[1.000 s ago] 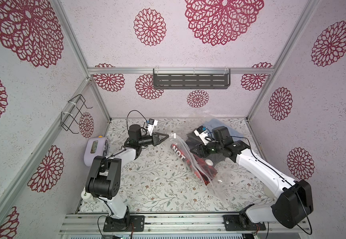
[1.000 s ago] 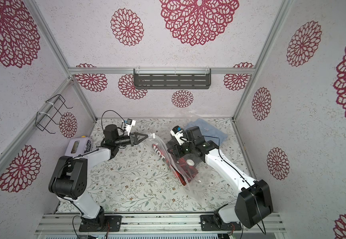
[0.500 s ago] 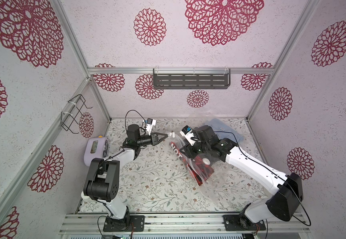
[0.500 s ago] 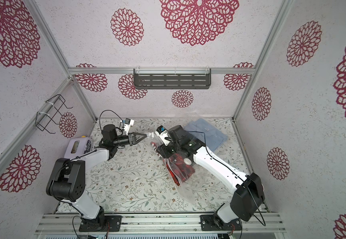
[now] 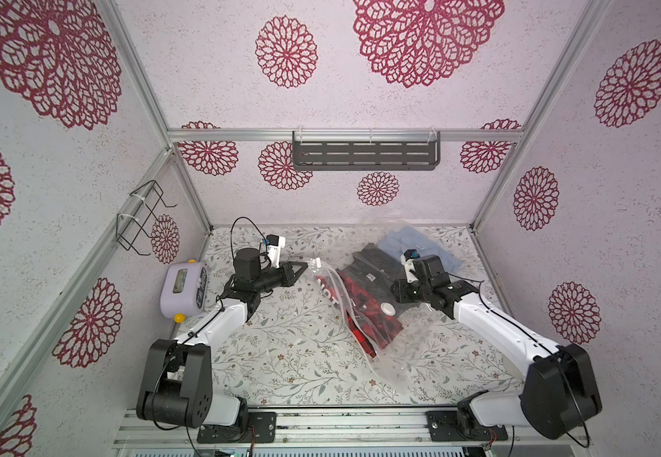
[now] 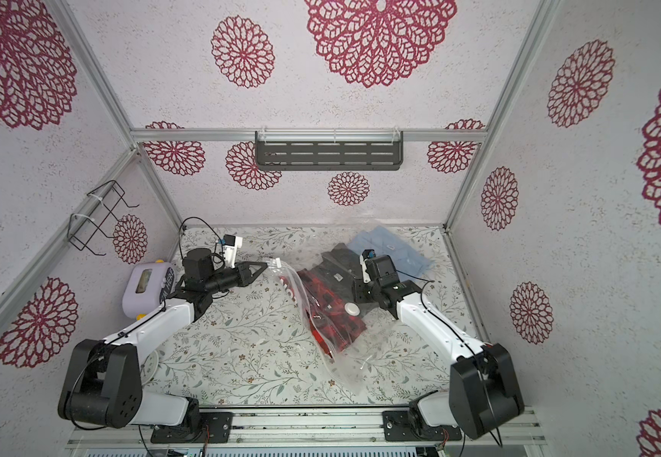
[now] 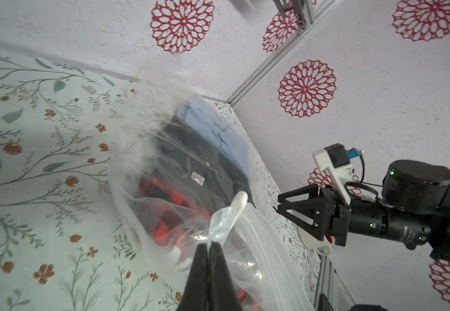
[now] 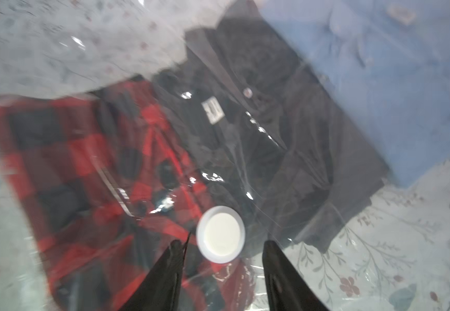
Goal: Place the folded shirt into the vacuum bag
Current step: Adjust the vacuum bag at the center of the board.
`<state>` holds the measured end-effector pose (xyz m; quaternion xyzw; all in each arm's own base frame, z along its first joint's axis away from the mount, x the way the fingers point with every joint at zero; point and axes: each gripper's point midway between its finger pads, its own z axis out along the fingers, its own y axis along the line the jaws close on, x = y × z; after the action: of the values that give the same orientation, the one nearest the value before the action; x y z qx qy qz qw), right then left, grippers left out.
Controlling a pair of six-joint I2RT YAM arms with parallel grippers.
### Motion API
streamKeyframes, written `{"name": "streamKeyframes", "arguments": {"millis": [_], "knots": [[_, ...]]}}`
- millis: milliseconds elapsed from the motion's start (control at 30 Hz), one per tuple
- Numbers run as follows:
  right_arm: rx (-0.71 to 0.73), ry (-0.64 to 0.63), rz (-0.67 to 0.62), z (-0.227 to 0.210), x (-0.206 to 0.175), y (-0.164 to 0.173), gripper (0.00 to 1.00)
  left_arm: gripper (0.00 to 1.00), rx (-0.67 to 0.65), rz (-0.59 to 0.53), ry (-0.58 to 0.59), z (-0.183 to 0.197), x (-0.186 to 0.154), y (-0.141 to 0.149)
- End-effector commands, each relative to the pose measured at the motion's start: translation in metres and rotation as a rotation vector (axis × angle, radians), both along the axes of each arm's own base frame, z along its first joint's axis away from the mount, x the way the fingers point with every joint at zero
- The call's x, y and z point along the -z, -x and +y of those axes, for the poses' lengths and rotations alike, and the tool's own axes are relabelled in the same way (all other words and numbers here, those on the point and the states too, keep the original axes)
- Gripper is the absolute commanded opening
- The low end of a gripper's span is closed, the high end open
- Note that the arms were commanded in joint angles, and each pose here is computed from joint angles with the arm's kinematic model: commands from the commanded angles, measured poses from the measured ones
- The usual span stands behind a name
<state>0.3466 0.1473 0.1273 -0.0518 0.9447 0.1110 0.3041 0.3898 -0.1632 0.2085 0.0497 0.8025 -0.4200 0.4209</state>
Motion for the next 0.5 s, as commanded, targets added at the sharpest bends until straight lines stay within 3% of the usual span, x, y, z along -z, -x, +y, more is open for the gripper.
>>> {"name": "streamKeyframes", "arguments": {"millis": [0, 267, 467], "knots": [[0.139, 0.002, 0.041, -0.029, 0.024, -0.015, 0.54, 0.0, -0.141, -0.002, -0.031, 0.022, -0.009, -0.002], [0.273, 0.109, 0.228, -0.076, 0.111, -0.047, 0.47, 0.0, -0.233, 0.116, -0.07, 0.038, 0.021, 0.019], [0.343, 0.151, 0.206, -0.101, 0.108, -0.095, 0.46, 0.0, -0.176, 0.156, -0.054, 0.011, 0.03, 0.034]]}}
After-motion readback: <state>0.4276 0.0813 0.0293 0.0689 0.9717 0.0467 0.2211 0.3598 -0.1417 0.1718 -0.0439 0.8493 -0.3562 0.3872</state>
